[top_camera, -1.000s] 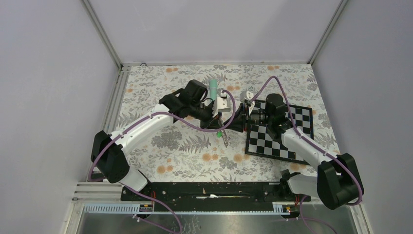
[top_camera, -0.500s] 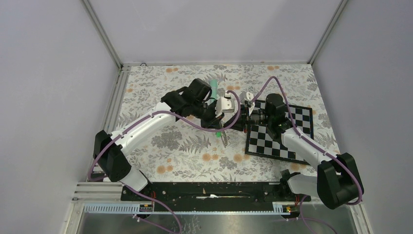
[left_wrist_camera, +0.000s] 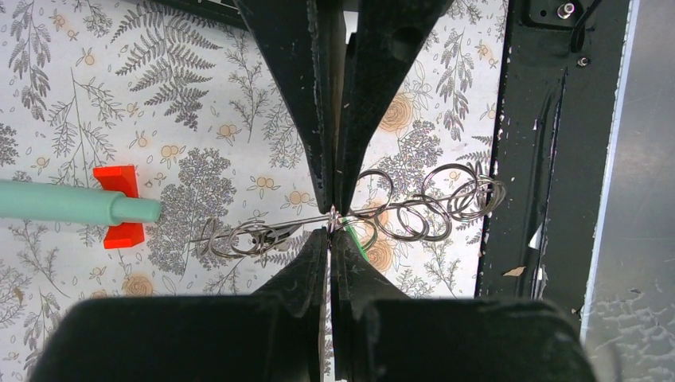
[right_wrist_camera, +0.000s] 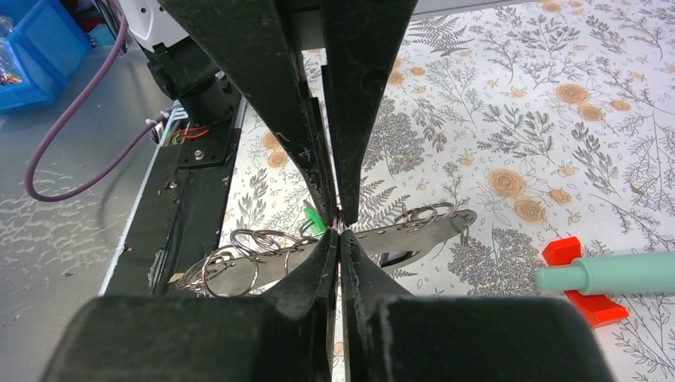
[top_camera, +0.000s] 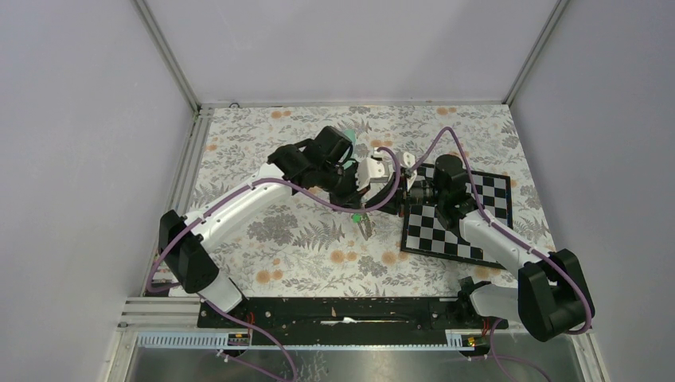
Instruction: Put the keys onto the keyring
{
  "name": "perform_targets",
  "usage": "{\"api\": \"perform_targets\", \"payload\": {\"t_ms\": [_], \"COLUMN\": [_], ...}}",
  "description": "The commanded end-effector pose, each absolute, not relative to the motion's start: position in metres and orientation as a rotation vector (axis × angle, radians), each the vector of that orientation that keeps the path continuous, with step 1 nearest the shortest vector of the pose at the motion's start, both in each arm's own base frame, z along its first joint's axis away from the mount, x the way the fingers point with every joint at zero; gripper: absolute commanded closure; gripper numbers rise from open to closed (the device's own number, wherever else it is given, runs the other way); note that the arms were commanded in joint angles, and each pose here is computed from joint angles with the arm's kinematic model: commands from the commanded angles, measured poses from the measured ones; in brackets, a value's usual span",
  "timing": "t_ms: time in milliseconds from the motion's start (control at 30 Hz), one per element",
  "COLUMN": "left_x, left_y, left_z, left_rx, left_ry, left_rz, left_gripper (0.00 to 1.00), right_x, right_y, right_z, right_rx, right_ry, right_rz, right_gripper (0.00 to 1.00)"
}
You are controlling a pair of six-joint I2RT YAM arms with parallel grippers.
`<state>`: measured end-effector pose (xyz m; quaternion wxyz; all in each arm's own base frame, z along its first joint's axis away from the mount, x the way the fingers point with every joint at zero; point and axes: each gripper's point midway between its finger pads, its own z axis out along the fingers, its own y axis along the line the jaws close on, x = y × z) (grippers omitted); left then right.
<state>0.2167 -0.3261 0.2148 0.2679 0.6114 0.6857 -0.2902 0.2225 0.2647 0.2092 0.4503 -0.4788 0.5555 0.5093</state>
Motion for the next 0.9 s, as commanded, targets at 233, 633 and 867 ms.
{"api": "perform_targets", "payload": {"t_ms": [233, 633, 867], "left_x": [0.233, 0.226, 0.219], "left_y": [-0.332, -0.336, -0.338], "left_z": [0.250, 0.241, 0.237], "left_rx": [1.592, 1.614, 1.626], "left_ry": [1.796, 1.814, 1.821], "left_rz": [-0.718, -0.775, -0.824], "left_gripper": [1.00, 1.00, 1.00], "right_x": [0.219, 0.217, 0.220], "right_y": [0.262, 0.263, 0.264], "right_z": [0.196, 0.203, 0.209], "right_rx": [-1.185, -1.184, -1.161], "right_ry": [1.398, 1.378, 1.373], "right_rz": [1.270, 1.281, 1.276], "right_gripper": [0.81, 0.67, 0.67]}}
